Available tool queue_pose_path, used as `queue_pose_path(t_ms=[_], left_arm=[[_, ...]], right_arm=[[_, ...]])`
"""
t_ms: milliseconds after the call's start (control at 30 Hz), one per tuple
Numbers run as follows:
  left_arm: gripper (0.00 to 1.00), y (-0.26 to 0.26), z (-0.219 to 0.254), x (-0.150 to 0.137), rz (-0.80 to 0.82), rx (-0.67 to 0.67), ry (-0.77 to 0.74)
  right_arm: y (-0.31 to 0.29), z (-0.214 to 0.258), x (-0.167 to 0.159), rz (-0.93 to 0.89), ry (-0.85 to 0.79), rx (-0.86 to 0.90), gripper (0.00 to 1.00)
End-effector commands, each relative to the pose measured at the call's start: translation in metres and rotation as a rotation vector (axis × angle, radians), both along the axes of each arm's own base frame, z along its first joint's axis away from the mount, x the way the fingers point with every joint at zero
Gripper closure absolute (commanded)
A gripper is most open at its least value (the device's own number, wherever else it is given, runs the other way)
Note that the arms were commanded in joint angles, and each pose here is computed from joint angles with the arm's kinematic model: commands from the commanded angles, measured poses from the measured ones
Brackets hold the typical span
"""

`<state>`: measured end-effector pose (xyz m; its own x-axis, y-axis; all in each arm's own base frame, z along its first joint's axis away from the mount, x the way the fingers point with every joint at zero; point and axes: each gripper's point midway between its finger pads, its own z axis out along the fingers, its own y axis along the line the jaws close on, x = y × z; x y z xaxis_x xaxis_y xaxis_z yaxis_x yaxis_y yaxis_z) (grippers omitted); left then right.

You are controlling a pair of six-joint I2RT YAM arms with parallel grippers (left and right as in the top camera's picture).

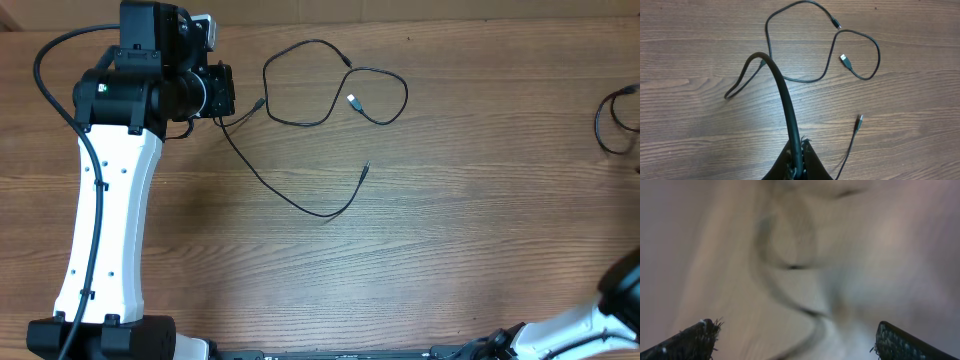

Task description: Untangle cables

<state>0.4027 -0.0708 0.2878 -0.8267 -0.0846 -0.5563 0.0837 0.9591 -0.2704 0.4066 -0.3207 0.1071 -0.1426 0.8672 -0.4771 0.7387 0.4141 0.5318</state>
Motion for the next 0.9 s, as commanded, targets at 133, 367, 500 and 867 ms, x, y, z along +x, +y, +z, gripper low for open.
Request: queue_pose_path(t_ms=[133, 367, 500, 867], left_arm=[[0.96, -0.003, 0.004, -0.004, -0.009, 0.002, -0.007], [0.96, 0.002, -0.001, -0.009, 0.000, 0.030, 0.020], [0.96, 0.006, -0.002, -0.009, 0.012, 0.050, 0.023], [0.96, 0.005, 0.021, 0.002, 0.007, 0.047, -0.069]], right_arm=[[0.126, 0.006, 0.132, 0.622, -0.228, 0.017, 0.00], [0.086, 0.031, 0.140, 0.415, 0.027, -0.217, 0.00], [0.050, 0.069, 0.109, 0.261, 0.170, -0.289, 0.00], [0.163, 0.186, 0.081, 0.730, -0.100, -0.197, 0.00]])
